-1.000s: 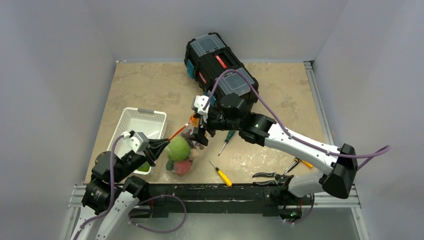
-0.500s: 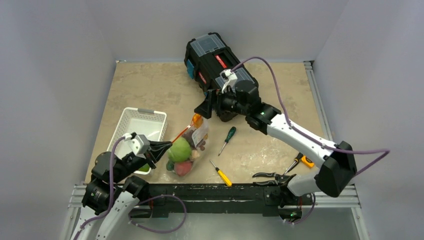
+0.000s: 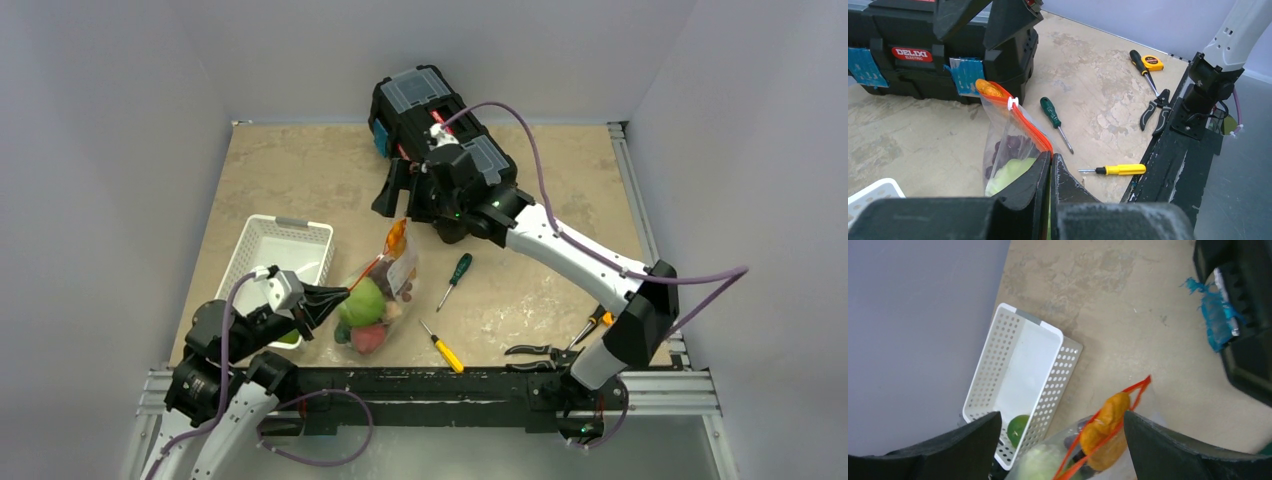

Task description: Place the food in the zip-top bag and seal the zipper

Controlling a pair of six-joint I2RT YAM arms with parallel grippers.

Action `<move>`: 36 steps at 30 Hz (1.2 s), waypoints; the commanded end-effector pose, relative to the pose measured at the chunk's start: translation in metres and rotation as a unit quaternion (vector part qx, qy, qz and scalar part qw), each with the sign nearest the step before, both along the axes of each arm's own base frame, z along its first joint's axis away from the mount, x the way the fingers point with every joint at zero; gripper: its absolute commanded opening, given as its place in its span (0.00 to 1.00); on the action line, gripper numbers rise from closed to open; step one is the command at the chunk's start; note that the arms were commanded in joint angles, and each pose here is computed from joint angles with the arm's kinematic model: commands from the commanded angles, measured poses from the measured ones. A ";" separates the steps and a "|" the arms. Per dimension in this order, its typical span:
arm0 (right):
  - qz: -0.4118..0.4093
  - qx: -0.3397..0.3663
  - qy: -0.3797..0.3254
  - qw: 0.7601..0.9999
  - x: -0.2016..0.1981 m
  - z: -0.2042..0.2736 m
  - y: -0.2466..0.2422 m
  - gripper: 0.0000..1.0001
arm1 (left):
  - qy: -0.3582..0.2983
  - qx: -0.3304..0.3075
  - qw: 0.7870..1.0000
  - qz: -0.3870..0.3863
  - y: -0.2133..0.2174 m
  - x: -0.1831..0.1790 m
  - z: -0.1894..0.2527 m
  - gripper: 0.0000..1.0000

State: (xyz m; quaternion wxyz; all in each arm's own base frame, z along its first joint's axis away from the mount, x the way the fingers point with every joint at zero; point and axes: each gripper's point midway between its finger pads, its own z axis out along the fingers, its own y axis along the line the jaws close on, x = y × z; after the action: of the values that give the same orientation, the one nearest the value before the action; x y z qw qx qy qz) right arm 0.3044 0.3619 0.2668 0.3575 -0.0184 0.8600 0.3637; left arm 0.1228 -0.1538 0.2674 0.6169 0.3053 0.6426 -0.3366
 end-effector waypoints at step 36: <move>-0.088 -0.055 0.059 0.993 -0.083 -0.028 0.038 0.14 | -0.005 0.006 0.999 -0.051 -0.011 -0.011 0.031 0.00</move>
State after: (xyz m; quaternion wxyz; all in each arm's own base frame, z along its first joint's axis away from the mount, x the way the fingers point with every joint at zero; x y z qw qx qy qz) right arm 0.2138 0.3992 0.2231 0.3070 0.0402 0.9112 0.2718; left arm 0.1181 -0.1637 0.2722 0.5862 0.3299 0.6480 -0.3574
